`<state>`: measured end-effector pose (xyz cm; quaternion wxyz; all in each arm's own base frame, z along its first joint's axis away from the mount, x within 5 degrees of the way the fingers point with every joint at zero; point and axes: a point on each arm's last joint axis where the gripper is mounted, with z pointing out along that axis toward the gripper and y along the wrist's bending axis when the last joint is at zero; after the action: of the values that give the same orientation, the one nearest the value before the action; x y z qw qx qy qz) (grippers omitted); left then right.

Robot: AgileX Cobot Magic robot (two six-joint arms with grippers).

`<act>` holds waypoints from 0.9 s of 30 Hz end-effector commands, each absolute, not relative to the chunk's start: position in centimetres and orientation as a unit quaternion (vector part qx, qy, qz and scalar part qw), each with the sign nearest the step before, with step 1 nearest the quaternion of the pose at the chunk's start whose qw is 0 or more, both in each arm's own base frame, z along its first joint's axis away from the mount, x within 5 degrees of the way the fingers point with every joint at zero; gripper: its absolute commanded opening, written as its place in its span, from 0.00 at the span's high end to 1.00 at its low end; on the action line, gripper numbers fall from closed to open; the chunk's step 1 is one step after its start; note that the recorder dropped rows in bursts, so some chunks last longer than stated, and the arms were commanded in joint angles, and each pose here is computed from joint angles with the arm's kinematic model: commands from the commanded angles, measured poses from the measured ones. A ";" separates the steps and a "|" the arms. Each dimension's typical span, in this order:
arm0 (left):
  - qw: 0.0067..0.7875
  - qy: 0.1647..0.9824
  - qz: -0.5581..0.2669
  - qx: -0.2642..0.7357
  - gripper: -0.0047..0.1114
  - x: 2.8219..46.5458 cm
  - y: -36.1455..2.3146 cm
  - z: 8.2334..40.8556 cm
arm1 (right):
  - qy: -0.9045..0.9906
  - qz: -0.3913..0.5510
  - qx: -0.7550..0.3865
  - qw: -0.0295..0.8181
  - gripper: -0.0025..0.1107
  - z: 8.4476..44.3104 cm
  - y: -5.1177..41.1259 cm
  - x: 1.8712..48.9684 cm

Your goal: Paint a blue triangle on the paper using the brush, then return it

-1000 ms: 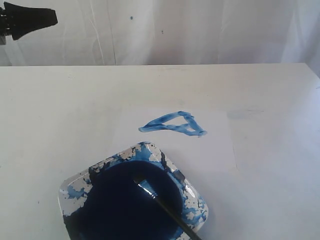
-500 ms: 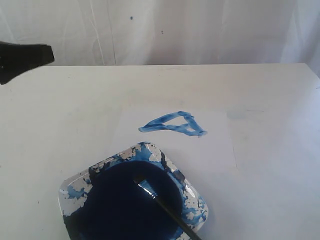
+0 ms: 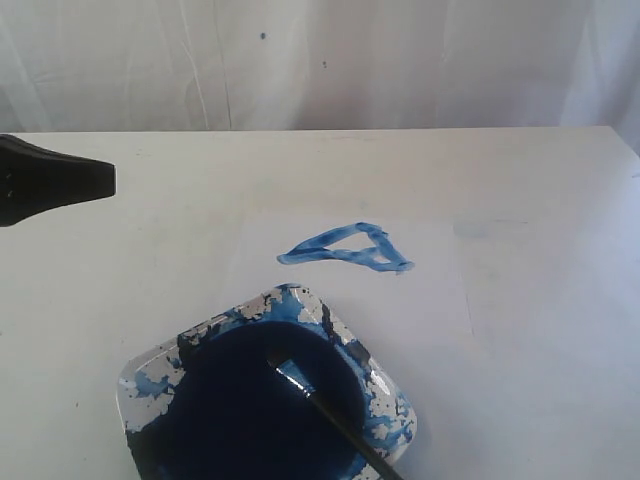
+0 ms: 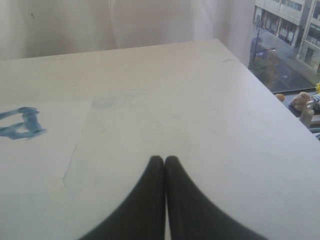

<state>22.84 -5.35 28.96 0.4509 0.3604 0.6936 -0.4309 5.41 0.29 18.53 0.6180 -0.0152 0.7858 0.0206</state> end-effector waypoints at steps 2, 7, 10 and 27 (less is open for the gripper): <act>0.490 0.674 -0.397 0.385 0.96 19.6 -6.8 32.3 | 0.783 0.017 -0.017 0.621 0.98 18.5 0.3 5.4; 0.582 0.649 -0.303 0.386 0.96 14.9 -7.8 36.4 | 0.783 0.017 -0.017 0.621 0.98 18.5 0.3 5.4; 0.617 0.654 -0.256 0.354 0.96 12.0 -7.3 38.0 | 0.783 0.017 -0.017 0.621 0.98 18.5 0.3 5.4; 0.645 0.700 -0.110 0.285 0.96 3.8 -4.6 38.1 | 0.783 0.017 -0.017 0.621 0.98 18.5 0.3 5.4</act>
<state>3.84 -4.83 38.44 0.6515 0.2880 0.6906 -0.1254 5.41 0.29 18.51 0.6173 -0.0152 0.7863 0.0206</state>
